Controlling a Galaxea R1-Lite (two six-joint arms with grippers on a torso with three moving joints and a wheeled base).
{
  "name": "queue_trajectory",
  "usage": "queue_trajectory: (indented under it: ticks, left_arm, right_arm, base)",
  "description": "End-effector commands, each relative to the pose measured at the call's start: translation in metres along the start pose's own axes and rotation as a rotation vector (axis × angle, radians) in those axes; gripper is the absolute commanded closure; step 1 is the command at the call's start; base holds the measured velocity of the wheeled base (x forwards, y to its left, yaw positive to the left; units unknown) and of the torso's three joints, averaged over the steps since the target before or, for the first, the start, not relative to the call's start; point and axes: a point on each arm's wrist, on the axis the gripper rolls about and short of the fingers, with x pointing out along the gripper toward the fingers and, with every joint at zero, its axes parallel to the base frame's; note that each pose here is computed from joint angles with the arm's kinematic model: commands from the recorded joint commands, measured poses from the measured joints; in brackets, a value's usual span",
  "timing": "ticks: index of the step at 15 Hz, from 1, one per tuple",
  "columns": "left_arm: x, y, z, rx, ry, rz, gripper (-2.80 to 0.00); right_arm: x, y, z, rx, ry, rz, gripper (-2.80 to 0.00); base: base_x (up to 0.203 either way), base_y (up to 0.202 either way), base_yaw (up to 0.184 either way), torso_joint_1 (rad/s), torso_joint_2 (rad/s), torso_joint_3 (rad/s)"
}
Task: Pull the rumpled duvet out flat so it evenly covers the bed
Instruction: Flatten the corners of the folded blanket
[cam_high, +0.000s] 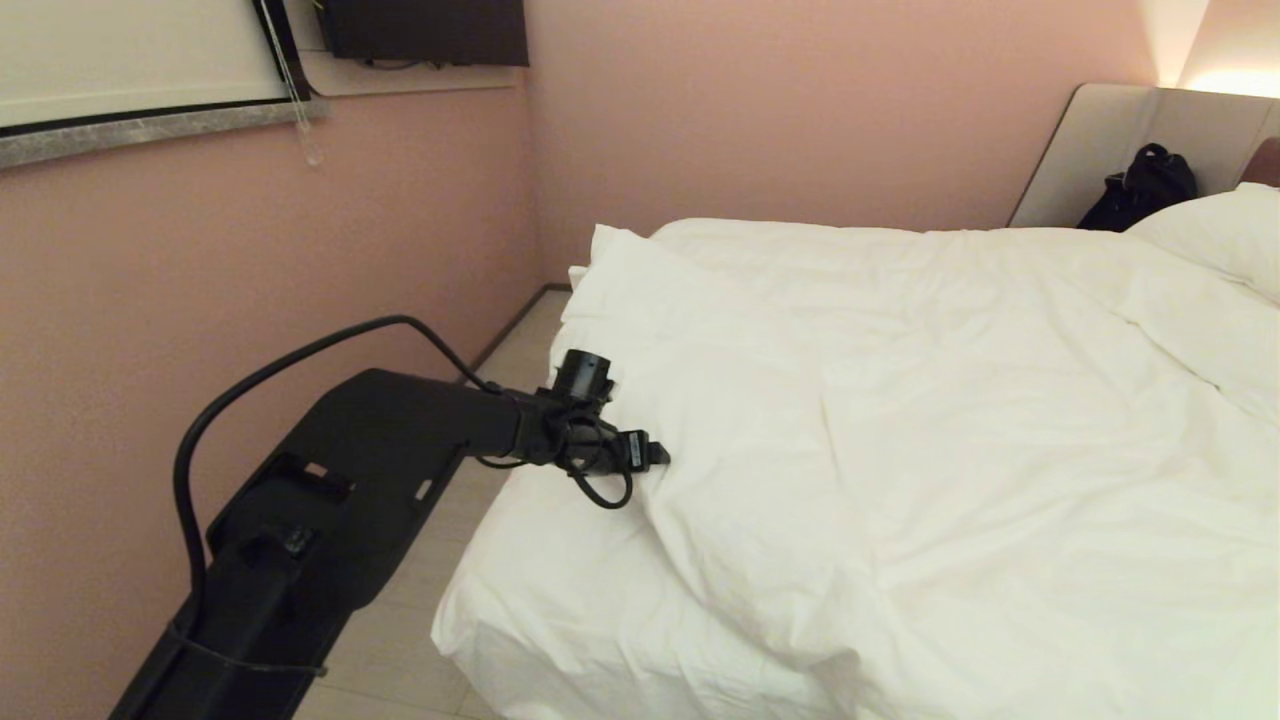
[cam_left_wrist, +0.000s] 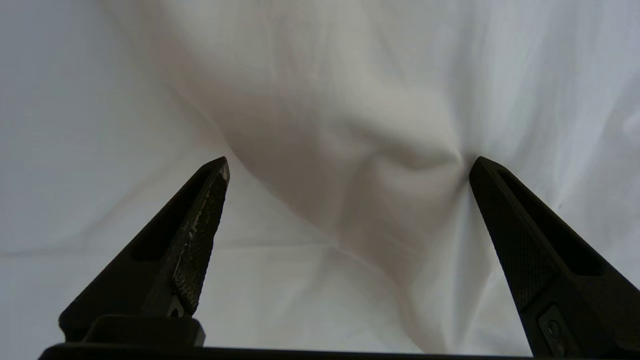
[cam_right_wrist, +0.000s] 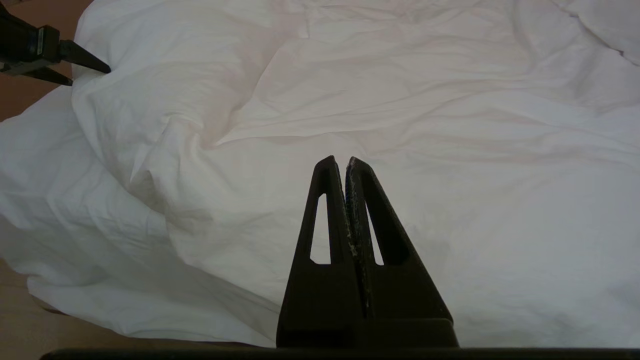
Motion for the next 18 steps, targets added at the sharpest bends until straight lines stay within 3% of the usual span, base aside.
queue_trajectory:
  ticks: [1,13,18]
  left_arm:
    - [0.006,0.002,-0.005,0.011,0.015,-0.002,-2.8]
    - [0.024,-0.013,-0.018,0.168,-0.005,-0.062,-2.8]
    - [0.027,-0.021,-0.022,0.186,-0.008,-0.08,-2.8]
  right_arm:
    - [0.0,0.0,0.0,0.0,0.0,0.0,0.0]
    - [0.0,0.0,0.0,0.0,0.0,0.0,0.0]
    - [0.0,0.0,0.0,0.0,0.001,0.0,0.0]
  base:
    - [0.0,0.0,0.0,0.0,0.0,0.0]
    - [0.0,0.0,0.0,0.0,0.0,0.0]
    - [0.0,0.0,0.0,0.0,0.0,0.0]
